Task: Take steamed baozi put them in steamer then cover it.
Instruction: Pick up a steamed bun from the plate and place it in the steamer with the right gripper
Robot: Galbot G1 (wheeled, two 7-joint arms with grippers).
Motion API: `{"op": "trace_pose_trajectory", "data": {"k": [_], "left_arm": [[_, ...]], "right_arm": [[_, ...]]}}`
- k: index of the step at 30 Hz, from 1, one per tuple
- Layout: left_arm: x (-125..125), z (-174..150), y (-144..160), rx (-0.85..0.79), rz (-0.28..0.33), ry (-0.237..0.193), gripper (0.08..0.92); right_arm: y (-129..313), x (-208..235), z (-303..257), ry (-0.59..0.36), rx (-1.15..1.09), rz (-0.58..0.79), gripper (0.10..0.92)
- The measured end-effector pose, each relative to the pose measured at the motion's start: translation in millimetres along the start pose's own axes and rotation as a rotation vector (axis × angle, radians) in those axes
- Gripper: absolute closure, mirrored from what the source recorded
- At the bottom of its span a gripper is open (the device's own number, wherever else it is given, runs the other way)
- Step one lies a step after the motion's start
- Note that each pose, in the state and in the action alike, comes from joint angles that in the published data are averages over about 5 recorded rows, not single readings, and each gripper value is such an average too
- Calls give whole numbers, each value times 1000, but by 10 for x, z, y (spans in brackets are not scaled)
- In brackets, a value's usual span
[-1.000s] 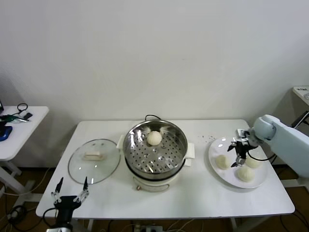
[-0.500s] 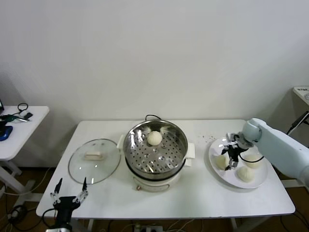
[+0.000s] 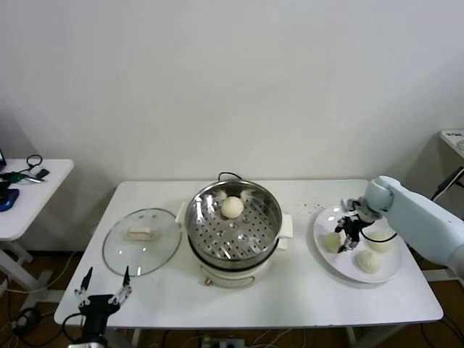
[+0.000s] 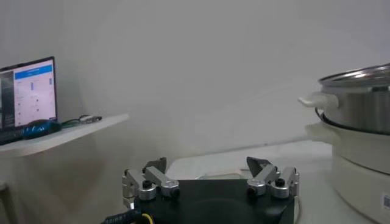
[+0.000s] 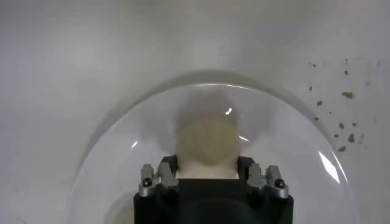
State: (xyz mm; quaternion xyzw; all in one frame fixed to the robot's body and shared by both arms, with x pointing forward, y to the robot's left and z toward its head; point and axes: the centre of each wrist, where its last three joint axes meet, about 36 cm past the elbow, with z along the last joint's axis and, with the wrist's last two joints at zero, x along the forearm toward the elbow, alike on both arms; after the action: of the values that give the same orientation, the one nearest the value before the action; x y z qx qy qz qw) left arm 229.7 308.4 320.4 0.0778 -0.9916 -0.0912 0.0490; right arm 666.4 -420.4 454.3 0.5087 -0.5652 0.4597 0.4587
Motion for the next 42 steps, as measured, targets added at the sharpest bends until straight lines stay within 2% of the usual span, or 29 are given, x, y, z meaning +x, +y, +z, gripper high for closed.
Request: {"op": "trace_pose_trajectory", "data": {"k": [5, 11, 20, 26, 33, 42], "left_arm": [[16, -12, 0, 2, 0, -2, 177], [31, -39, -19, 6, 7, -7, 177], [55, -94, -78, 14, 26, -21, 177], [76, -117, -103, 17, 35, -33, 177], [112, -142, -108, 21, 46, -47, 177], [92, -208, -75, 17, 50, -70, 177]], "right_arm": [[-98, 258, -61, -11, 5, 22, 388], [-312, 797, -355, -51, 24, 71, 386], [-541, 1715, -1136, -135, 77, 142, 386], [-549, 2108, -1790, -184, 128, 153, 386], [-462, 2173, -2586, -223, 190, 121, 386], [-281, 1854, -3432, -221, 259, 61, 378]]}}
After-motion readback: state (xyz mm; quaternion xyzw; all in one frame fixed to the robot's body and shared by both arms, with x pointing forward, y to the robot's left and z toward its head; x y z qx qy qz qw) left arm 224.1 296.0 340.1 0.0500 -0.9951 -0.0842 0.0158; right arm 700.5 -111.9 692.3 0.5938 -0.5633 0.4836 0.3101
